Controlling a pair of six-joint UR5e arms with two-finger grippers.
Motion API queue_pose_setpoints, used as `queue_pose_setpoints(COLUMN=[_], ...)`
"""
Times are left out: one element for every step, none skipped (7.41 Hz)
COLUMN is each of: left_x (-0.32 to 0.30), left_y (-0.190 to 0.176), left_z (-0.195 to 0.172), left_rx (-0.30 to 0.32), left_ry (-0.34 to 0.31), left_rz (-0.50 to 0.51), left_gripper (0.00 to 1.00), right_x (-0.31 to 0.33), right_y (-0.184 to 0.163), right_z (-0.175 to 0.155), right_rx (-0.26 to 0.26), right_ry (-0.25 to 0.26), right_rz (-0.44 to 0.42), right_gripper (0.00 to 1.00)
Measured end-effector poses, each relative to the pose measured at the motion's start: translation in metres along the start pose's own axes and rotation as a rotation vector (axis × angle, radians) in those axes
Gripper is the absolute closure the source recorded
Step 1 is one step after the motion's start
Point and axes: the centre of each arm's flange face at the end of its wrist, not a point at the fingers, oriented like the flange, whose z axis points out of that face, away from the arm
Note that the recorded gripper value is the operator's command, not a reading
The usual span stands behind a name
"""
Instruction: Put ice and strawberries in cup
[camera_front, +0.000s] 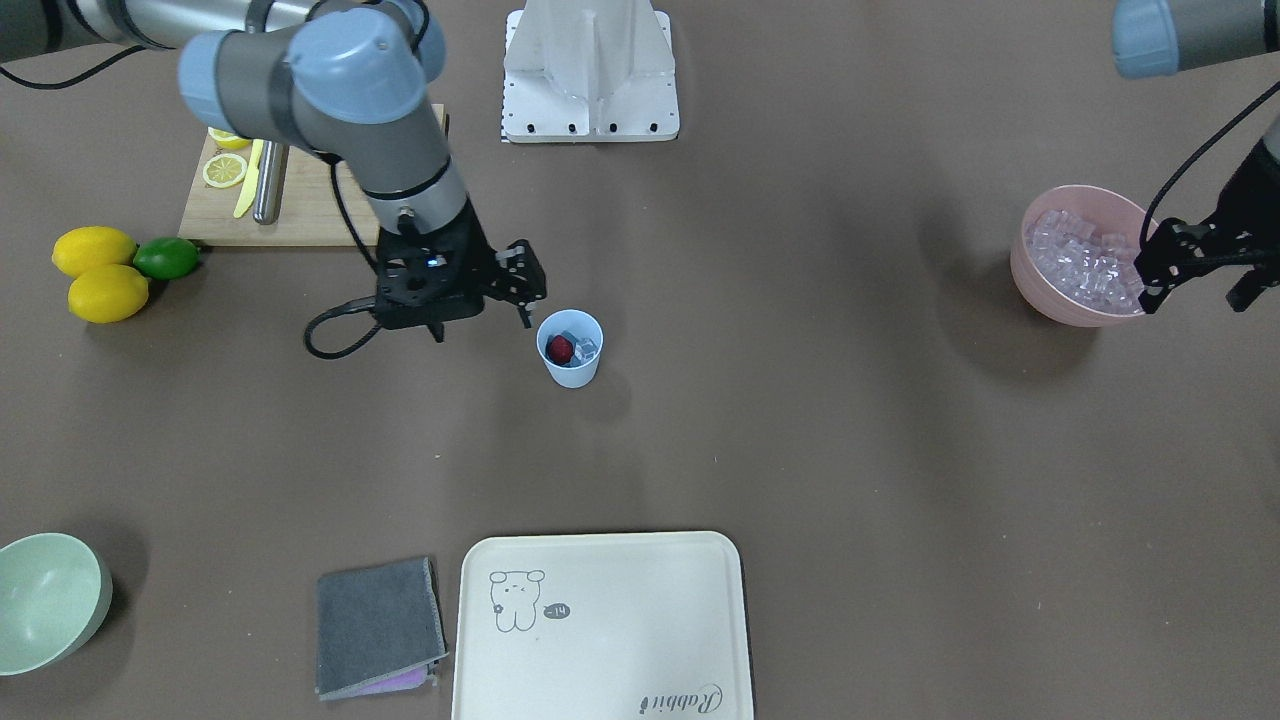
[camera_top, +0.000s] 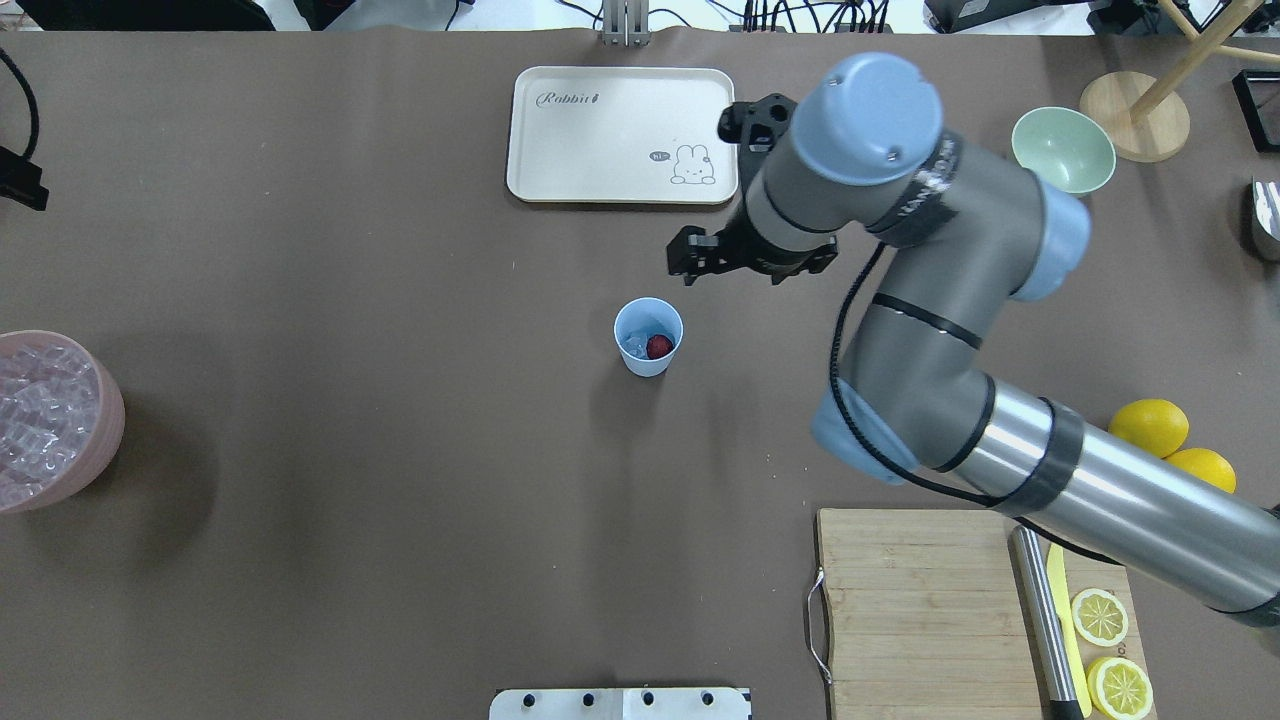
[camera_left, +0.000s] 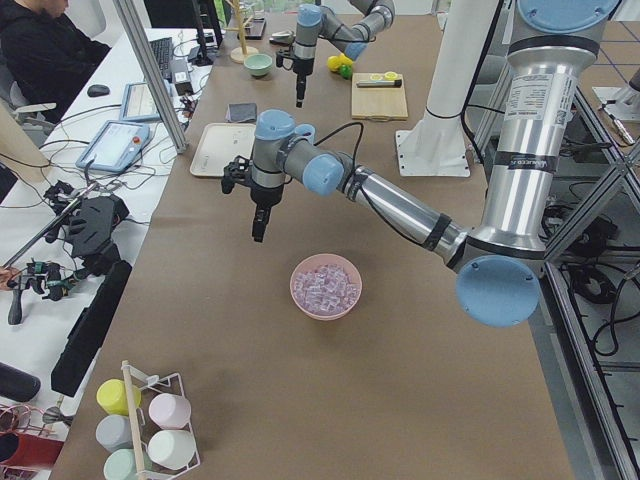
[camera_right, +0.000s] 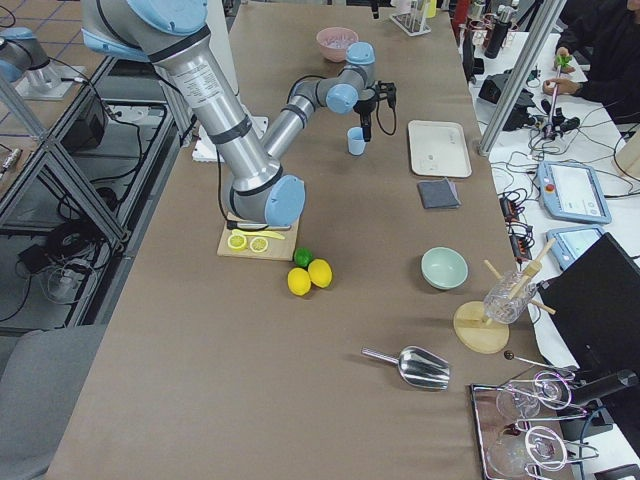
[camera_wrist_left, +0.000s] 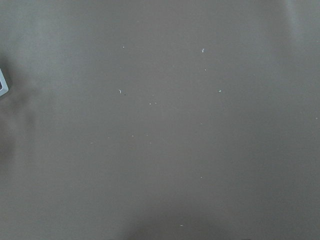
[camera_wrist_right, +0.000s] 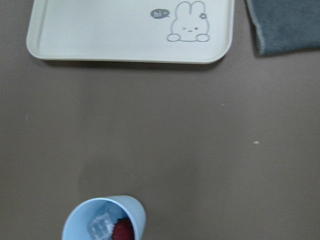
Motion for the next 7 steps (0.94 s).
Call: queue_pose_setpoints(left_x=[-0.044,-0.089,-0.130,-0.169,-0.208,-0.237,-0.257], left_y=[-0.007,-0.011,-0.010,-0.005,0.003,0.014,0.027], left_z=[-0.010,-0.016,-0.017,-0.020,-0.026,-0.030,-0.030], left_rx=[-0.006,-0.016,-0.031,-0.044,-0.053,-0.060,-0.070], left_ry=[0.029,0.058,0.083,0.094,0.095,0.096,0.097], left_rz=[0.038,0.069,0.091,0.115,0.134,0.145,0.147], left_gripper=[0.03,0.03,0.03,0.03,0.03,0.03,0.03], right_x=[0.071,0.146,0.221,0.295,0.367,0.430,0.486], right_y=[-0.006,-0.011,-0.012,-0.007,0.002,0.017,0.039], right_z=[-0.010,-0.022,-0.038,-0.057,-0.080,-0.101,-0.119], right_rx=[-0.029,-0.061,-0.087,-0.107,-0.111,-0.107,-0.105], right_ry=[0.021,0.039,0.051,0.055,0.062,0.079,0.099], right_rz=[-0.044,-0.093,-0.137,-0.168,-0.188,-0.201,-0.200], right_gripper=[0.00,0.00,0.00,0.00,0.00,0.00,0.00])
